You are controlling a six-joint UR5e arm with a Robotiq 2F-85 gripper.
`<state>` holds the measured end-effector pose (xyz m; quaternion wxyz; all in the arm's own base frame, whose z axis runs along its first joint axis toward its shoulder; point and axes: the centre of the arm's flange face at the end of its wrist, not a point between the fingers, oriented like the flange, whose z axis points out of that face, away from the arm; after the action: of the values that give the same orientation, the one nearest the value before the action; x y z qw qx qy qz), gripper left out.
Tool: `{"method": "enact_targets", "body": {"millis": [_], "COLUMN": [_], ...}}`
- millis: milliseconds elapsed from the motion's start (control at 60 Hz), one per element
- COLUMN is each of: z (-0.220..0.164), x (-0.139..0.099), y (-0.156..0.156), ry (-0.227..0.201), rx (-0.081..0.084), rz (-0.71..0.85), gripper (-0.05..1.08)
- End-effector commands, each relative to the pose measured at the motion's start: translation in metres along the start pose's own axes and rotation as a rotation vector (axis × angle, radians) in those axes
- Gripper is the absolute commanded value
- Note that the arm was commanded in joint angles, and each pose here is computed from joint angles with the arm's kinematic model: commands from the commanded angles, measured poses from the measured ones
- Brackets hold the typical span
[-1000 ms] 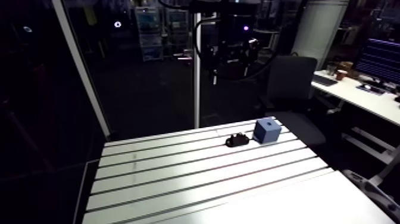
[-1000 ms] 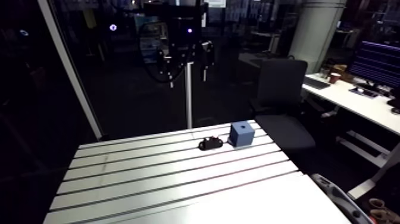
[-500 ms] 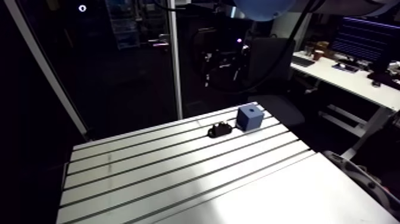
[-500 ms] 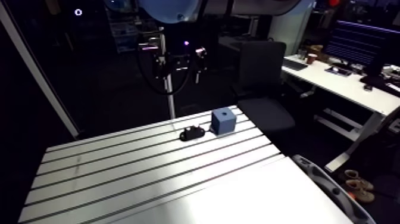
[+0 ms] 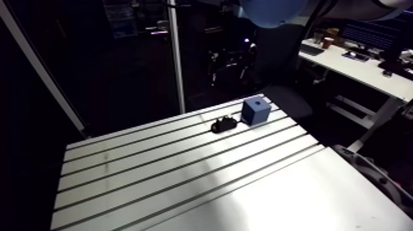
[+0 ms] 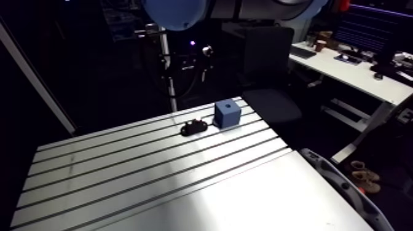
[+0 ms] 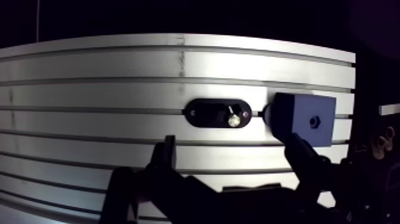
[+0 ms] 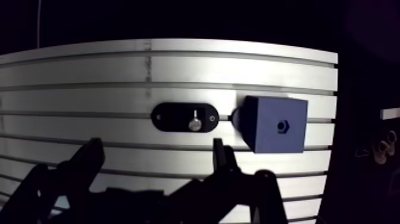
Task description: Pick up the M10 bolt and insert it into the hex recess until seated.
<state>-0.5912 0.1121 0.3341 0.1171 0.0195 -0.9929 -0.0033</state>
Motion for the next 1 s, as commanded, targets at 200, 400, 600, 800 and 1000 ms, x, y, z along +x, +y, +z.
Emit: {"method": "enact_targets", "body": {"millis": [200, 400, 600, 800, 1000], "z": [0.039, 0.055, 0.067, 0.075, 0.086], "x": [0.001, 0.001, -0.001, -0.003, -0.005], "y": [0.009, 0.011, 0.02, 0.025, 0.032], "ry": [-0.042, -0.056, -0.065, -0.076, -0.075], "rx": [-0.016, -0.014, -0.014, -0.01, -0.014], "rz": [0.005, 0.007, 0.018, 0.033, 0.039], "gripper": [0.14, 0.29, 0.38, 0.46, 0.49]}}
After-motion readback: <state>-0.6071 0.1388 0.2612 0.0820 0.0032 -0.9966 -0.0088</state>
